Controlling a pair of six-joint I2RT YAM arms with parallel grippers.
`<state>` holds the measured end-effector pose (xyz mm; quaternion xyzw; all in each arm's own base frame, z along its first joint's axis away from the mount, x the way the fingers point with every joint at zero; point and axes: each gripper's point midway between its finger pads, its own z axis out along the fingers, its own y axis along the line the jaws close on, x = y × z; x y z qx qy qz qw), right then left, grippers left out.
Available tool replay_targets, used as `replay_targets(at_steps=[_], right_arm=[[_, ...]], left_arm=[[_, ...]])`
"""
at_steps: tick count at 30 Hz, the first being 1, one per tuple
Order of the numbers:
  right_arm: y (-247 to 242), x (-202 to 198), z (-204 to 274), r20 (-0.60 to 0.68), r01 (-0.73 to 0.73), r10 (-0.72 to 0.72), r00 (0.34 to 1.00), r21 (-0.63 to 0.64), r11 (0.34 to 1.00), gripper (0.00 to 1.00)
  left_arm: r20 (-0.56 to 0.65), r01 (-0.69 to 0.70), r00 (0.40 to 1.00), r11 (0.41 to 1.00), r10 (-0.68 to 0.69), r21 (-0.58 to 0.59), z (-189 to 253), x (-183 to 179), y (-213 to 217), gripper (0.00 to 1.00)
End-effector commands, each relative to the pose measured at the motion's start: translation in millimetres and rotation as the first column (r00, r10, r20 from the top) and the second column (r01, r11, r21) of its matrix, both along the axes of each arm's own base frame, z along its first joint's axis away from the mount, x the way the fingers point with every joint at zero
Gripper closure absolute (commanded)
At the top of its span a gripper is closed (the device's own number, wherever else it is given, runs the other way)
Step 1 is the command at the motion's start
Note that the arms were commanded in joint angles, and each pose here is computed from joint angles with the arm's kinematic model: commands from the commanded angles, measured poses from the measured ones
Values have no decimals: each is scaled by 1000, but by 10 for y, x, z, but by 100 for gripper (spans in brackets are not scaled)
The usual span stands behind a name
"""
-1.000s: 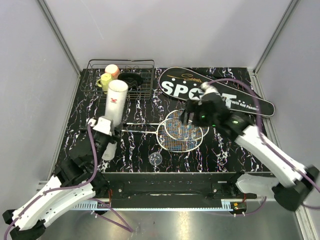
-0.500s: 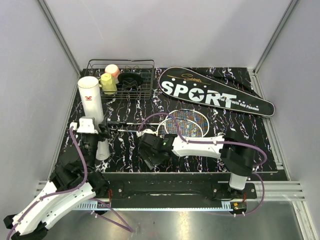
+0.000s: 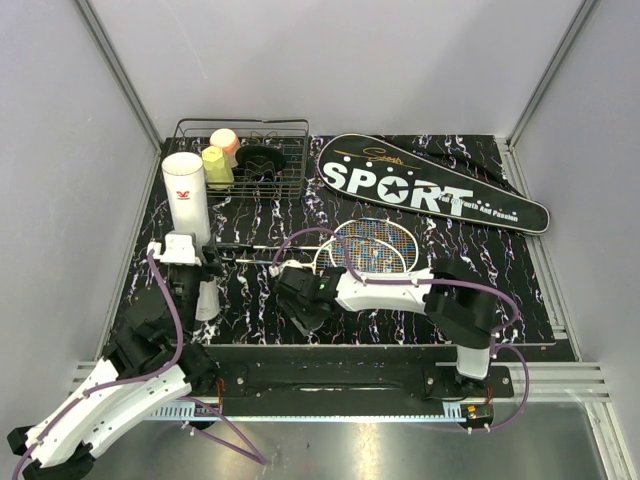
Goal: Pack up the badminton gear
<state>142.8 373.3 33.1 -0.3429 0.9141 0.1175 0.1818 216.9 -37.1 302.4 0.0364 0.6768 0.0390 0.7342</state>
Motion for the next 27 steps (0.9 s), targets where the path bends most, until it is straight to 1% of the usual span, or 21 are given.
replay_targets(at_steps=[1, 5, 9, 10, 12, 13, 15, 16, 18, 19, 20, 21, 22, 23, 24, 25, 26, 27], right_arm=[[235, 34, 108, 54, -72, 70, 996, 35, 997, 40], [342, 30, 59, 55, -104, 101, 993, 40, 994, 43], [348, 46, -102, 53, -108, 107, 993, 14, 994, 52], [323, 48, -185, 49, -102, 103, 994, -5, 995, 57], [288, 50, -266, 47, -84, 85, 995, -17, 996, 62], [261, 69, -307, 54, -69, 70, 996, -24, 997, 66], [221, 48, -374, 49, -54, 55, 997, -24, 998, 72], [212, 60, -359, 54, -44, 45, 998, -20, 999, 80], [201, 38, -326, 49, -35, 35, 998, -9, 999, 90], [219, 55, -193, 62, -28, 26, 998, 21, 999, 96], [199, 78, -124, 62, -9, 7, 998, 39, 999, 100], [213, 80, -29, 49, -5, 1, 999, 76, 997, 100], [244, 104, 245, 59, -2, -7, 998, 152, 988, 100], [180, 194, 324, 54, 27, -38, 998, 194, 981, 100], [162, 189, 440, 26, 27, -34, 999, 245, 969, 100], [127, 236, 766, 35, 33, -47, 998, 335, 942, 100], [15, 270, 802, 8, 60, -67, 998, 370, 927, 100], [-118, 409, 922, -22, 101, -101, 995, 416, 903, 100]], left_arm=[[54, -25, 998, 999, 27, -46, 177, 18, 34, 92], [47, -19, 999, 999, 20, -35, 162, 39, 7, 92], [42, -19, 999, 999, 20, -29, 152, 41, 7, 93], [42, -19, 999, 999, 20, -31, 149, 42, 5, 93], [49, -15, 999, 999, 16, -31, 159, 37, 6, 93], [53, -10, 999, 999, 12, -34, 165, 37, -1, 93], [52, 4, 999, 1000, -3, -25, 153, 53, -37, 93], [52, 12, 999, 1000, -11, -24, 154, 58, -55, 93], [49, 43, 998, 999, -43, -12, 146, 81, -126, 93], [44, 60, 997, 998, -60, -6, 129, 88, -165, 93], [42, 77, 996, 997, -77, -4, 128, 95, -202, 93], [39, 115, 993, 993, -115, 3, 117, 100, -278, 93], [39, 138, 990, 990, -138, 8, 115, 99, -321, 93], [40, 159, 986, 987, -160, 7, 112, 96, -360, 93], [40, 205, 978, 979, -206, 16, 107, 90, -447, 93], [38, 233, 972, 972, -233, 18, 101, 87, -502, 93], [34, 262, 964, 965, -263, 27, 86, 83, -562, 94], [31, 321, 946, 946, -323, 37, 73, 65, -678, 94]])
